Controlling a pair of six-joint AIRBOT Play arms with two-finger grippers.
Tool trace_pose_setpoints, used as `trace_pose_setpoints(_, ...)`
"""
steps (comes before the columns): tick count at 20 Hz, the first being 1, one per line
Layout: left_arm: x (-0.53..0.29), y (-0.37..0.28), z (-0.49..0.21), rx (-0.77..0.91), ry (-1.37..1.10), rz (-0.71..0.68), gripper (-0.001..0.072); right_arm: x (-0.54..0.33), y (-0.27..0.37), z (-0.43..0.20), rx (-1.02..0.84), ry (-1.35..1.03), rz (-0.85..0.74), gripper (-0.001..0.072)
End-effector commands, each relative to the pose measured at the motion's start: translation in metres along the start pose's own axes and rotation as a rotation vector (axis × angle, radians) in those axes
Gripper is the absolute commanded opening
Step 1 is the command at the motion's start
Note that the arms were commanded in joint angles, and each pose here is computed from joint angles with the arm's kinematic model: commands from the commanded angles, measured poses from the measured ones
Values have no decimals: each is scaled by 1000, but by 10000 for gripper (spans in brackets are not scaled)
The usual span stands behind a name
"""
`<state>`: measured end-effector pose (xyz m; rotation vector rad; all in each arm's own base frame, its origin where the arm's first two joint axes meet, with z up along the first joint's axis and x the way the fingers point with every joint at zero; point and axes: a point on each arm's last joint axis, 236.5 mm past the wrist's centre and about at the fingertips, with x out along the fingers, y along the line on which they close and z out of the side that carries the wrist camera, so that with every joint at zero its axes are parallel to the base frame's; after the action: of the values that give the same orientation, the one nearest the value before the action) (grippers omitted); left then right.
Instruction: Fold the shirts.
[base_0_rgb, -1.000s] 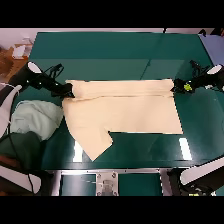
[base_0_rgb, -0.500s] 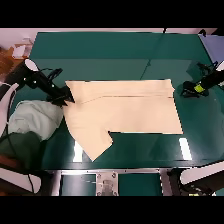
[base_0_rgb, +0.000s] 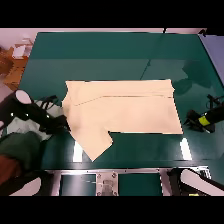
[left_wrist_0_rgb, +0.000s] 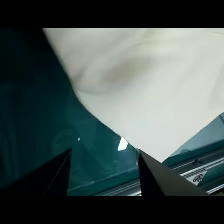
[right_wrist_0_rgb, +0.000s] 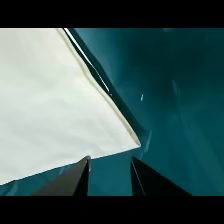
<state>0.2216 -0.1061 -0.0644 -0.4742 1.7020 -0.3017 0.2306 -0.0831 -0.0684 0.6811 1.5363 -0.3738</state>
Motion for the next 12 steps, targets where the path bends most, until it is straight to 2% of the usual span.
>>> trace_pose_setpoints(1,37,-2,-10,-43,-95,-40,480,22,-3,-25,120,-52,75,318)
trace_pose_setpoints(3,55,-8,-14,-14,-105,-31,480,30,3,-31,143,-36,106,426)
trace_pose_setpoints(7,72,-22,-12,-28,-158,-59,480,38,18,-26,169,-70,185,426)
trace_pose_setpoints(10,71,-45,4,-28,-234,-131,475,40,28,-22,209,-90,239,427)
trace_pose_setpoints(11,71,-51,4,-21,-238,-151,324,41,29,-21,217,-94,247,428)
trace_pose_setpoints(12,70,-58,1,-4,-229,-177,30,41,30,-20,222,-102,251,428)
